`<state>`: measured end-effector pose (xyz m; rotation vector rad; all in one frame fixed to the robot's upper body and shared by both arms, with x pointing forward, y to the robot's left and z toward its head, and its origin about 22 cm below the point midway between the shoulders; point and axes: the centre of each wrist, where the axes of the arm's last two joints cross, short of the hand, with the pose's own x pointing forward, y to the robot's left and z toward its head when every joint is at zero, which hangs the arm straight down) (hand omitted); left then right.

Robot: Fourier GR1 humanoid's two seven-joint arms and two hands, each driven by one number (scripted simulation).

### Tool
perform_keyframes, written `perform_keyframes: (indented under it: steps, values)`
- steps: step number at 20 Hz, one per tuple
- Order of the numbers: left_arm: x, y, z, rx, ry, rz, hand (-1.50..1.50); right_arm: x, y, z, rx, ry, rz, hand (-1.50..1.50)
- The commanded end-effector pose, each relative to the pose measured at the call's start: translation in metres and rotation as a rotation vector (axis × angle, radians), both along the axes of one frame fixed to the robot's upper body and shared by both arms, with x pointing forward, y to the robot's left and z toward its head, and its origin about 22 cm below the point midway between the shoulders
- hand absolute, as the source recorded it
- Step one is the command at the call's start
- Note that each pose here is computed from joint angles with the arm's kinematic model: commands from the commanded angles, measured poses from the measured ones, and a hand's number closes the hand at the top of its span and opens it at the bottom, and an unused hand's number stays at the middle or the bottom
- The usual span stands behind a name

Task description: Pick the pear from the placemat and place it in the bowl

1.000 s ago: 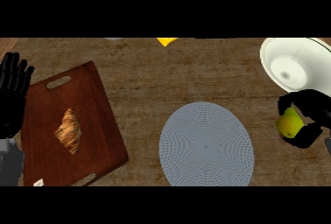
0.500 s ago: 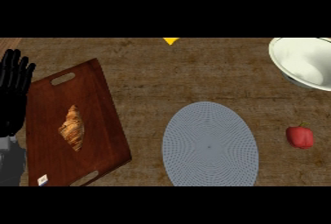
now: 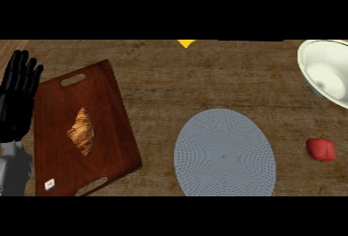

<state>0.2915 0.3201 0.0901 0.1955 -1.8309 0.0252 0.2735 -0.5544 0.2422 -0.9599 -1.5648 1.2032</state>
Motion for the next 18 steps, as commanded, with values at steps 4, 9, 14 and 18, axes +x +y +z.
perform_keyframes:
  steps: [4,9,14,18]
  values:
    - [0.006,-0.009,0.0,-0.007,0.006,-0.034,0.0,-0.013,-0.022,0.025,0.244,-0.069,0.192,1.5]
    - [0.011,-0.015,0.006,0.007,0.001,-0.052,0.0,-0.013,-0.024,0.032,0.312,-0.032,0.227,1.5]
    - [0.014,-0.026,0.004,0.01,0.006,-0.066,0.0,-0.008,-0.018,0.048,0.336,0.036,0.269,1.5]
    - [0.013,-0.022,-0.006,0.005,0.006,-0.061,0.0,-0.001,-0.012,0.05,0.31,0.086,0.296,1.5]
